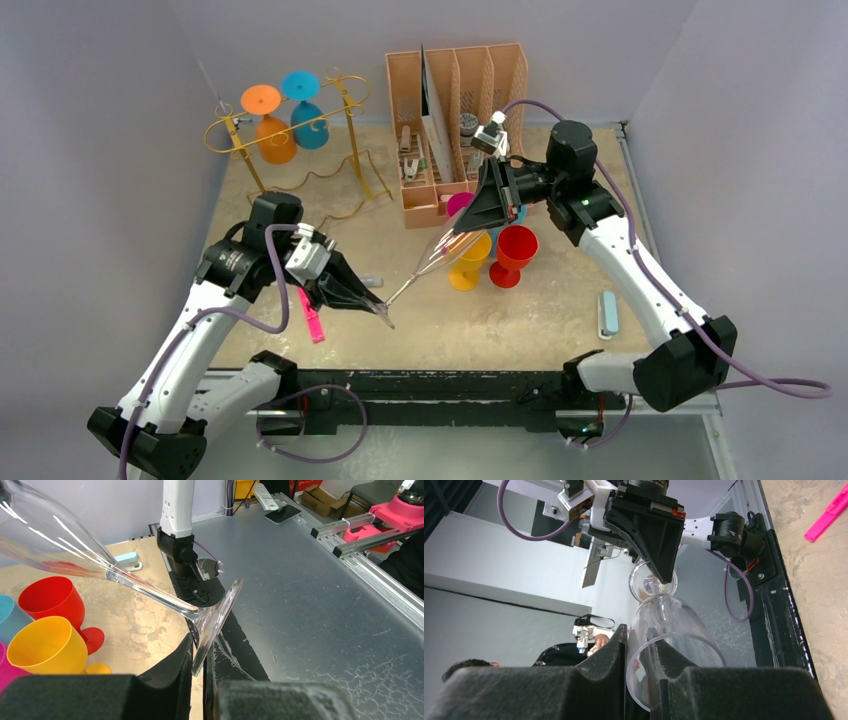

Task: Take the wine glass off the wine glass rack
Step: Place the wine glass at the center of the board.

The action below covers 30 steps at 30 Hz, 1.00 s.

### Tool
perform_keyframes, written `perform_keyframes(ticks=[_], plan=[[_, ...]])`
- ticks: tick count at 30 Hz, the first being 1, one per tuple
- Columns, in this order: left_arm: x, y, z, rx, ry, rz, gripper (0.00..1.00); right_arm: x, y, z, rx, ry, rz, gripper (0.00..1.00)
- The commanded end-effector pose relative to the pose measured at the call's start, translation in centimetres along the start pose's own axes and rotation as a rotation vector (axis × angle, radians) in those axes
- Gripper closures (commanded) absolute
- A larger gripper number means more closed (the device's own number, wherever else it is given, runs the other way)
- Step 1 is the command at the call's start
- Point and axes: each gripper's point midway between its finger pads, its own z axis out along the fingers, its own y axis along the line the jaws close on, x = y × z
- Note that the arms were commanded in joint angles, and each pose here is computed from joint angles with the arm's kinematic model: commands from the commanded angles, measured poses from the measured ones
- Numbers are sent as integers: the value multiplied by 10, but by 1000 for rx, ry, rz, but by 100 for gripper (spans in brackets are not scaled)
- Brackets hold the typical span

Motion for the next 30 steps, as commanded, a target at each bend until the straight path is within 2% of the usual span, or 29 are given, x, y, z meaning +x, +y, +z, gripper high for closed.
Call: perform_keyframes(ticks=[1, 13, 25, 28, 30], plan=[[-6, 11, -4, -48, 31, 30, 93, 9, 14, 2, -20, 15, -94, 100], [-7, 12, -5, -60, 42, 29, 86, 9, 13, 4, -18, 14, -108, 100], [-5, 12, -7, -99, 73, 43, 62, 9, 8, 4, 0, -4, -107, 100], [-5, 13, -7, -107, 79, 45, 50, 9, 6, 5, 6, -4, -103, 100], [-5, 13, -8, -113, 82, 43, 47, 9, 5, 5, 10, -4, -104, 100]])
